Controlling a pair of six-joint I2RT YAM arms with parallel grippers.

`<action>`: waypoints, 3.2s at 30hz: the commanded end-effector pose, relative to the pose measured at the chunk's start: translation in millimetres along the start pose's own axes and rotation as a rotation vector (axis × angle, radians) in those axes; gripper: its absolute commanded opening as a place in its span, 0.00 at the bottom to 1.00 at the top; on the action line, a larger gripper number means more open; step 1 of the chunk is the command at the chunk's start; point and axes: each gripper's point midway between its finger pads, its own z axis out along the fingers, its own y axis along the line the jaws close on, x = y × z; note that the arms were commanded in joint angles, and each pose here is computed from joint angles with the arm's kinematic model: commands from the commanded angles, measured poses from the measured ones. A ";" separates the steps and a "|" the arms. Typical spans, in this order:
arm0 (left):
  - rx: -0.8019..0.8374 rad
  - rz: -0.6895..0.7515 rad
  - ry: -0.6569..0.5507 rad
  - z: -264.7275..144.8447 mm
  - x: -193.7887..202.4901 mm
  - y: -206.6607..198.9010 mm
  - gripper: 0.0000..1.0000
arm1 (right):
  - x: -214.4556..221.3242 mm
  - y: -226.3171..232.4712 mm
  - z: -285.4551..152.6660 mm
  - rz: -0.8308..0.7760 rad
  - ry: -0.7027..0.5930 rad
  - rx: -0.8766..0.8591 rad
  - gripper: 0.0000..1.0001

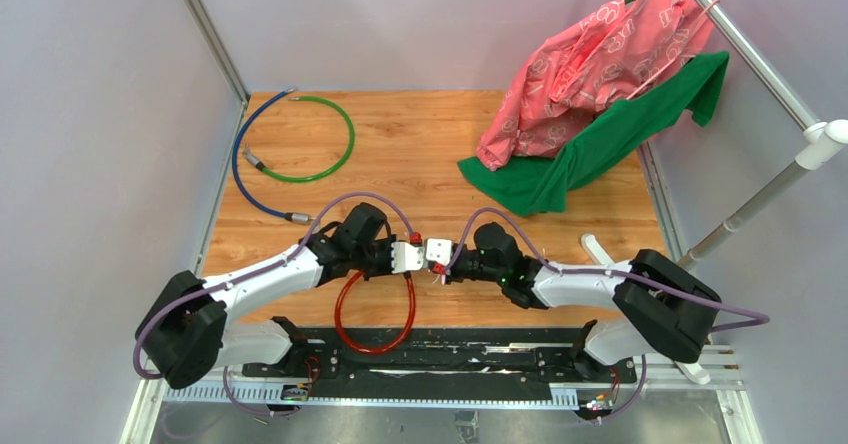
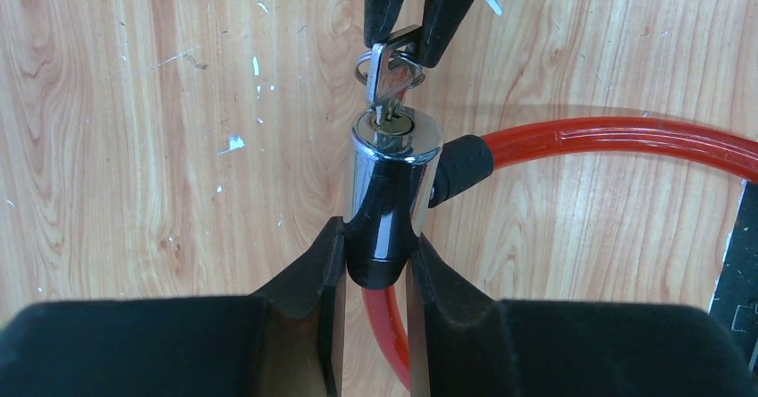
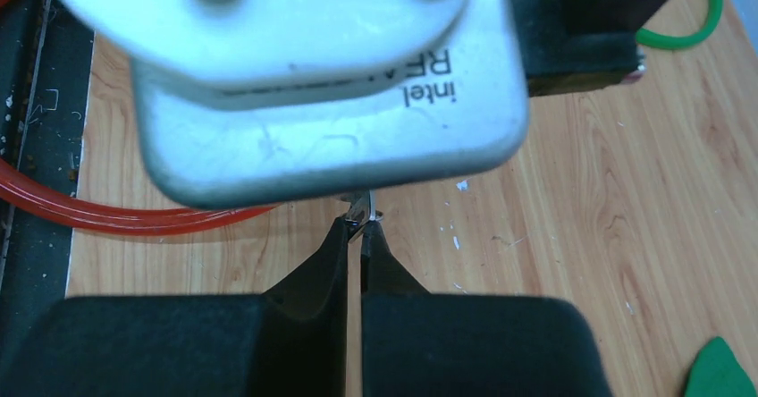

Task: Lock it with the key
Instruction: Lock the lock.

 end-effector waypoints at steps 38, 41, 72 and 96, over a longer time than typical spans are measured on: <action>-0.017 0.088 -0.155 -6.3 -37.8 9.9 0.00 | -16.1 -14.5 -26.8 1.018 0.109 -0.012 0.53; -0.016 0.087 -0.154 -6.4 -38.1 9.9 0.00 | -12.4 -12.5 -20.0 1.009 0.139 -0.044 0.49; 0.037 0.079 -0.200 -7.9 -47.5 0.6 0.00 | -8.4 -15.1 -3.1 0.415 0.119 0.003 0.00; -0.033 0.159 -0.059 -5.7 -14.1 12.0 0.00 | -3.4 15.1 -32.2 0.366 0.129 -0.034 0.00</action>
